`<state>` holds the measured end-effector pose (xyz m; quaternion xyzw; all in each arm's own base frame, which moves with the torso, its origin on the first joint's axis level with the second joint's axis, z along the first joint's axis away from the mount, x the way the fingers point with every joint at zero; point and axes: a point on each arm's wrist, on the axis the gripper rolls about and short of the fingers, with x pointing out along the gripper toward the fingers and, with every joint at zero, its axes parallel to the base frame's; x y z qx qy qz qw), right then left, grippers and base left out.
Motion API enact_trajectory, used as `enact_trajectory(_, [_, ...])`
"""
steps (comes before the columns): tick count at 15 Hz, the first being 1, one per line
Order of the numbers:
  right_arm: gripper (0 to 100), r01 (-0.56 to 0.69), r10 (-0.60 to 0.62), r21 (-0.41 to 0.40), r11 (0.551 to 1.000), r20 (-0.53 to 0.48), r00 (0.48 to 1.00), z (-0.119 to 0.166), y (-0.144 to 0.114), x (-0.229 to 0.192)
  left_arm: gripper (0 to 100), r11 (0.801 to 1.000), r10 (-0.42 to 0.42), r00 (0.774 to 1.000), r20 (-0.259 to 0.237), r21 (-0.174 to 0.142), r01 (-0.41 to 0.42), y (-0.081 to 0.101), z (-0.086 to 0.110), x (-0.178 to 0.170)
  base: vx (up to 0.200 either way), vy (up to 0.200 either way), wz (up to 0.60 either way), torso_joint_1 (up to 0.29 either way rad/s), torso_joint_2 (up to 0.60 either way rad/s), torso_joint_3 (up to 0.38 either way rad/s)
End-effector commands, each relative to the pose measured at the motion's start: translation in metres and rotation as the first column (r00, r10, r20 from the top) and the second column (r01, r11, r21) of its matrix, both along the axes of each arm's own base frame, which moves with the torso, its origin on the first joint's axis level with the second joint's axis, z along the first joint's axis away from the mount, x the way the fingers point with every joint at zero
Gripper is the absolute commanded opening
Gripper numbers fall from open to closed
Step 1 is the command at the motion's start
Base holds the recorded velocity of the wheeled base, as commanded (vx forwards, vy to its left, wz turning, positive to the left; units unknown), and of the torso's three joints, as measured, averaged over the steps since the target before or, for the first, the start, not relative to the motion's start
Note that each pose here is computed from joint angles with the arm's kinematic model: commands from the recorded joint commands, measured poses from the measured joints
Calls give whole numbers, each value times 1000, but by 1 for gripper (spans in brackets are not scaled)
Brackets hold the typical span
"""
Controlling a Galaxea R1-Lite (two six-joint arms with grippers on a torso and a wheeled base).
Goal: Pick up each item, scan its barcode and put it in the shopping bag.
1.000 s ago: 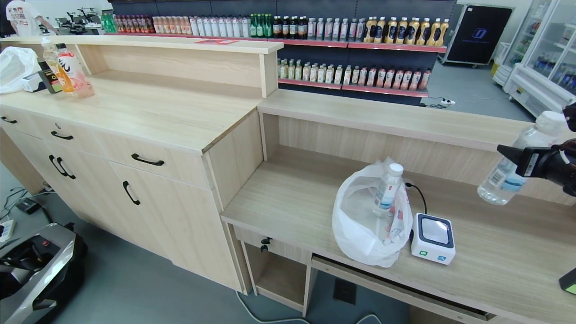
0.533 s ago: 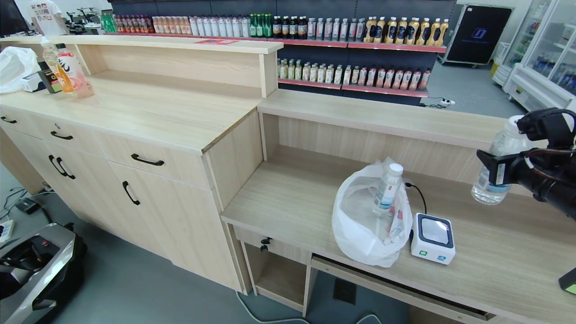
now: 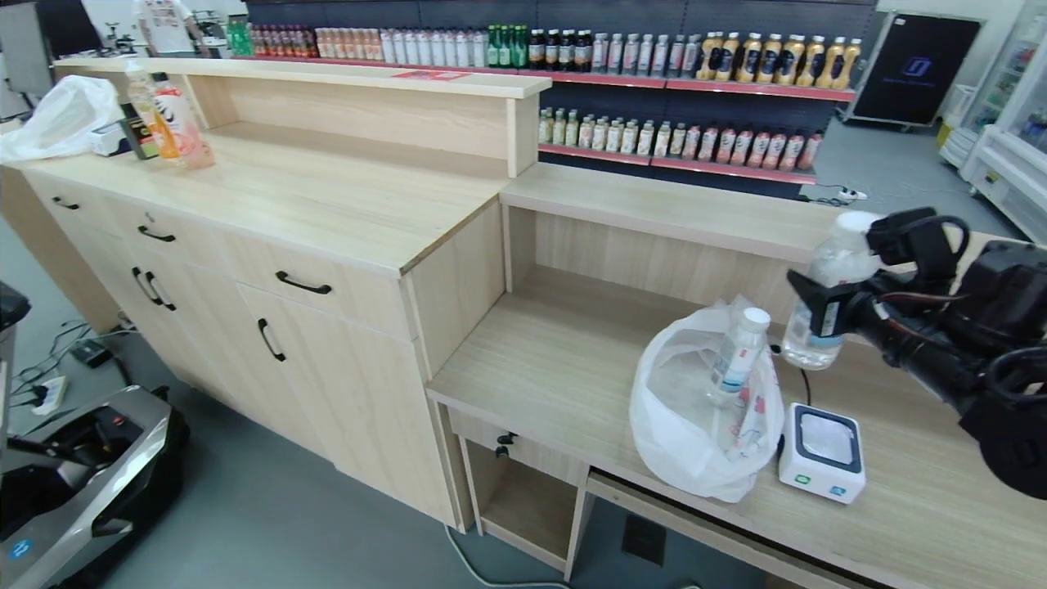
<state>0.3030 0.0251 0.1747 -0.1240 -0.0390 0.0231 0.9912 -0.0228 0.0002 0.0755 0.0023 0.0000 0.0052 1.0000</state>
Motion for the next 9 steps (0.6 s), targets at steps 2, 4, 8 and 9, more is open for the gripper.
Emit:
enact_trajectory(2, [0,-73,79,50,996,-145,986,-53,9,27,0,1000,0,1000,0,0,0,0,0,0,0,0,0,0,0,0])
enact_trajectory(4, [0,-161,171,67,985,-193,966,-74,10,36,0,1000,0,1000,0,0,0,0,0,0,0,0,0,0,0,0])
enact_trajectory(8, [0,-244,254,73,967,-209,944,-115,14,51,0,1000,0,1000,0,0,0,0,0,0,0,0,0,0,0,0])
enact_trajectory(9, [0,-243,254,75,967,-220,942,-123,14,55,0,1000,0,1000,0,0,0,0,0,0,0,0,0,0,0,0])
